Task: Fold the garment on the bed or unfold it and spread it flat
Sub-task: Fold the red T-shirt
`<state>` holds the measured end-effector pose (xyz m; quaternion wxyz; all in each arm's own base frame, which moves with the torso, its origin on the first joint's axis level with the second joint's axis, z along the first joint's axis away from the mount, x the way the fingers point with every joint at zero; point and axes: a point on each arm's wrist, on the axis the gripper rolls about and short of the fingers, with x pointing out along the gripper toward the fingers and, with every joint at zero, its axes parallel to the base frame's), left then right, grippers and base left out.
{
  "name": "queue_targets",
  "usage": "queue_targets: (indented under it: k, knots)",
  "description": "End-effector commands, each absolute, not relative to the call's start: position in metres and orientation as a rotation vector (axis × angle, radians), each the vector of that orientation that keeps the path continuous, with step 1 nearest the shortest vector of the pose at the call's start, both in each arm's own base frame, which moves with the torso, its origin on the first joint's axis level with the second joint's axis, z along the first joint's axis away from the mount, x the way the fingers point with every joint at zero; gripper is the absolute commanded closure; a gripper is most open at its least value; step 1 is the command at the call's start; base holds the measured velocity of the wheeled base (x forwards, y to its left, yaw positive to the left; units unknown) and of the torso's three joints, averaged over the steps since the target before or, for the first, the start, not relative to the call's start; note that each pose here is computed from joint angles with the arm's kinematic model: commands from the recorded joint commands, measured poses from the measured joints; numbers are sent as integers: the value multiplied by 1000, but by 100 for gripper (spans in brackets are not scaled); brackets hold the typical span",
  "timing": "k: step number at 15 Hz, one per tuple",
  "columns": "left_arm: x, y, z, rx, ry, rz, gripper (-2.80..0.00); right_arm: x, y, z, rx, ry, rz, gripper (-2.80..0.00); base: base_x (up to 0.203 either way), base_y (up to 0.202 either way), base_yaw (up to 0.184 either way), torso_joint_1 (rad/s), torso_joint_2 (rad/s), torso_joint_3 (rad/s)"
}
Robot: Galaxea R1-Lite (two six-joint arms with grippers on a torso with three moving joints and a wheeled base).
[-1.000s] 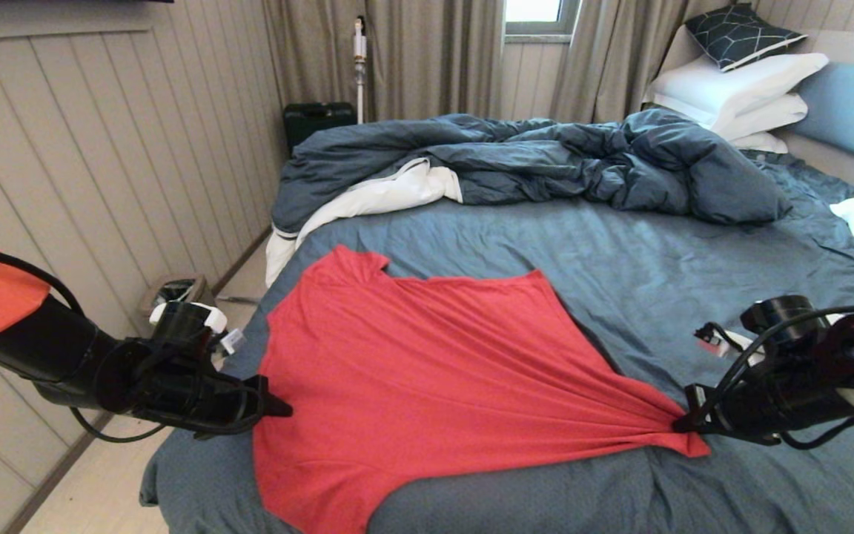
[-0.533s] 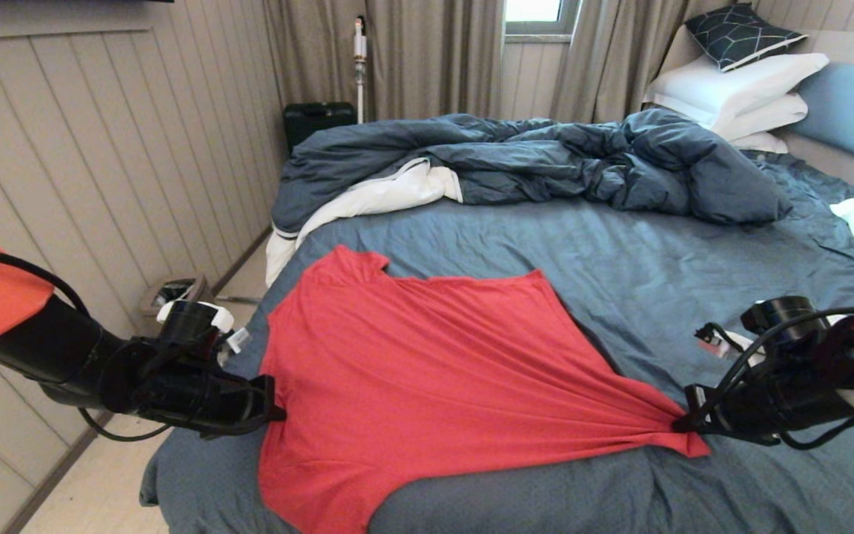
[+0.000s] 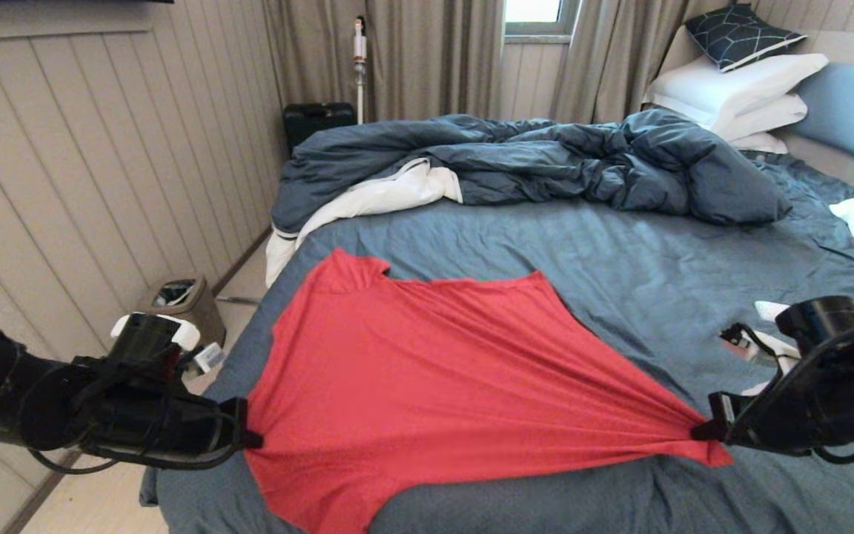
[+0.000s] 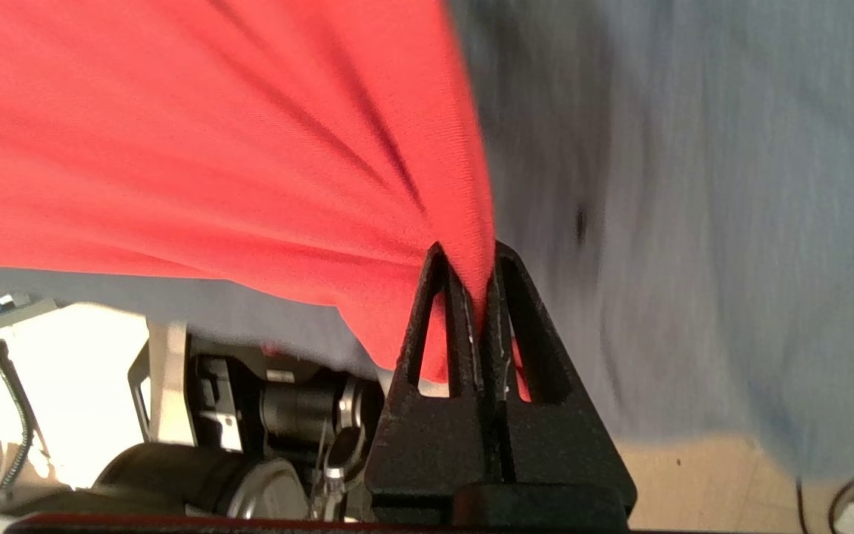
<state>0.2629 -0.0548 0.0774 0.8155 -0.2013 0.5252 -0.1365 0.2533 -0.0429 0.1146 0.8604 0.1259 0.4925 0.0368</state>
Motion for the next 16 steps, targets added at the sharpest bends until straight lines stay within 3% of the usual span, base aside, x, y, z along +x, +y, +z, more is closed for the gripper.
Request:
queue_targets:
  k: [1, 11, 16]
  knots:
    - [249, -52, 91, -425, 1099, -297, 0, 239, -41, 124, 259, 998, 79, 0, 0, 0, 0, 0, 0, 0]
    - [184, -45, 139, -348, 1167, -338, 0, 197, -36, 126, 249, 988, 77, 0, 0, 0, 0, 0, 0, 0]
    - [205, -49, 151, -340, 1136, -350, 0, 218, -38, 137, 244, 946, 84, 0, 0, 0, 0, 0, 0, 0]
